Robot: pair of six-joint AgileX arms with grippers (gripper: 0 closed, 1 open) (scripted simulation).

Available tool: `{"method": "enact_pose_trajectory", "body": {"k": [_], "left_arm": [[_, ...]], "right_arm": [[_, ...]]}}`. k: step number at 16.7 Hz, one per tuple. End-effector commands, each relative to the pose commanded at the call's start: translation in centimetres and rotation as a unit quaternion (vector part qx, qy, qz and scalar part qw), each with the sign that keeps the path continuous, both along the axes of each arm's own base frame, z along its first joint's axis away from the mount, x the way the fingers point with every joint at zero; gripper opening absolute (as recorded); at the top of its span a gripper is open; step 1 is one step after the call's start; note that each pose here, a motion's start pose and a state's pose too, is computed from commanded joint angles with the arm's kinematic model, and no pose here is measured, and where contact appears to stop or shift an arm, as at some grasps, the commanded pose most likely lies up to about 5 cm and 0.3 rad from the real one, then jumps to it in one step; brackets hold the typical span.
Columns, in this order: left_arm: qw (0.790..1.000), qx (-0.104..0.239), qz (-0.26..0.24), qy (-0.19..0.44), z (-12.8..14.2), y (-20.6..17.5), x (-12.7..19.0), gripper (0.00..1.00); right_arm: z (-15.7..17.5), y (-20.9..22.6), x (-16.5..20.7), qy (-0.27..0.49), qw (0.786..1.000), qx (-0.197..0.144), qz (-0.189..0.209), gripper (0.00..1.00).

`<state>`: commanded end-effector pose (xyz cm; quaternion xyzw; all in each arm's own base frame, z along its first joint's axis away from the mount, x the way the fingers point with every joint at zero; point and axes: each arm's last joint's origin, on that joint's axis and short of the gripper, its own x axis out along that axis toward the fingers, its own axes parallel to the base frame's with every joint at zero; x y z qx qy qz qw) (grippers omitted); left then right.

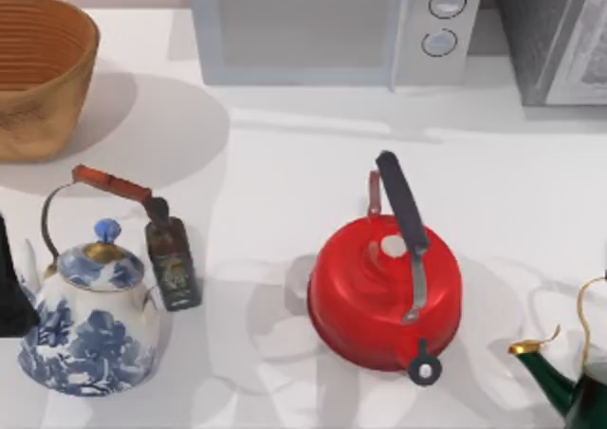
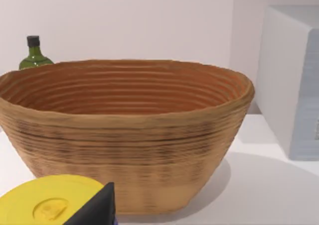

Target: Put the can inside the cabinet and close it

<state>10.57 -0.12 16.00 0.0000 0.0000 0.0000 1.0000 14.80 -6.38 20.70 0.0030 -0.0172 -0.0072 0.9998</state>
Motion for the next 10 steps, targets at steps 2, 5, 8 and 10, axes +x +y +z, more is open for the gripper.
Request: {"method": "enact_pose_trajectory", "body": {"k": [2,5,8,10], "left_arm": [[1.0,0.0,0.0,0.0,0.0,0.0,0.0,1.0],[1.0,0.0,0.0,0.0,0.0,0.0,0.0,1.0],[1.0,0.0,0.0,0.0,0.0,0.0,0.0,1.0],[1.0,0.0,0.0,0.0,0.0,0.0,0.0,1.0]], "right_arm": [[-0.6,-2.7,1.0,0.017,1.0,0.008,0.001,1.0],[-2.1,-6.9,1.6,0.03,0.999,0.016,0.006,1.0],[-3.5,-10.5,1.3,0.028,0.999,0.012,0.011,1.0],[-4.1,-12.3,1.0,0.024,1.0,0.004,0.012,1.0]]}}
